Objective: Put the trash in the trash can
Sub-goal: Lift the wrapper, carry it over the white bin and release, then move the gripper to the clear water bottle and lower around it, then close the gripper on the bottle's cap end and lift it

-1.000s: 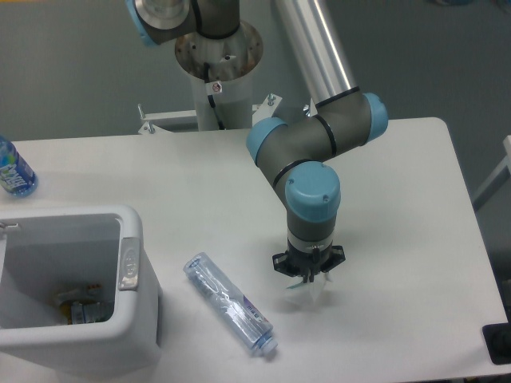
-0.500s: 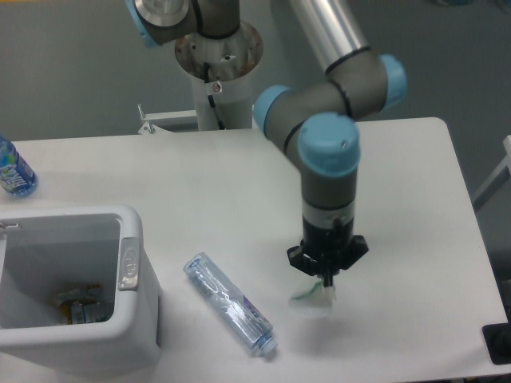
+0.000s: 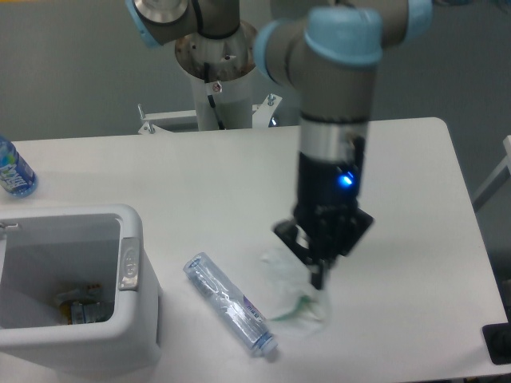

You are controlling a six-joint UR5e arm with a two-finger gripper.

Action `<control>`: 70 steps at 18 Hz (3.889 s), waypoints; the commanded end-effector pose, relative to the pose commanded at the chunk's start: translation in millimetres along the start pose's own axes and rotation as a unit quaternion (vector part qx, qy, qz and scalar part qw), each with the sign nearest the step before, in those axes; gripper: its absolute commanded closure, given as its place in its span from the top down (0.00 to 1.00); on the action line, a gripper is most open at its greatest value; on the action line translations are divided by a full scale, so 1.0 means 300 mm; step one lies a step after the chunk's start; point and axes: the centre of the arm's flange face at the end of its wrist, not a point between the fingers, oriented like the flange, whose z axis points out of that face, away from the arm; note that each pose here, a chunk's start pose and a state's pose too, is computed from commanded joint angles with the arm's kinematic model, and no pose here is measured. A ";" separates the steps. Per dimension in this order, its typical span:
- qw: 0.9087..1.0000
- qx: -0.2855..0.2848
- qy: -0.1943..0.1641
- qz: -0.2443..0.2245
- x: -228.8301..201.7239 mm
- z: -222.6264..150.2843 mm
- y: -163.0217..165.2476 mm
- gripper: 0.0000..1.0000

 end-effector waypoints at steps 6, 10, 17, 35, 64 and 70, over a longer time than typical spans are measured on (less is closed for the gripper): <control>0.994 -0.053 0.066 0.067 0.408 0.086 0.217 0.00; 0.991 -0.070 0.079 0.085 0.489 0.118 0.289 0.50; 0.994 -0.070 0.071 0.049 0.466 0.095 0.290 1.00; 0.974 -0.164 -0.119 -0.106 -0.473 0.709 0.317 1.00; 0.945 -0.266 -0.174 -0.074 -0.456 1.109 0.652 1.00; 0.944 -0.270 -0.174 -0.072 -0.443 1.110 0.670 0.75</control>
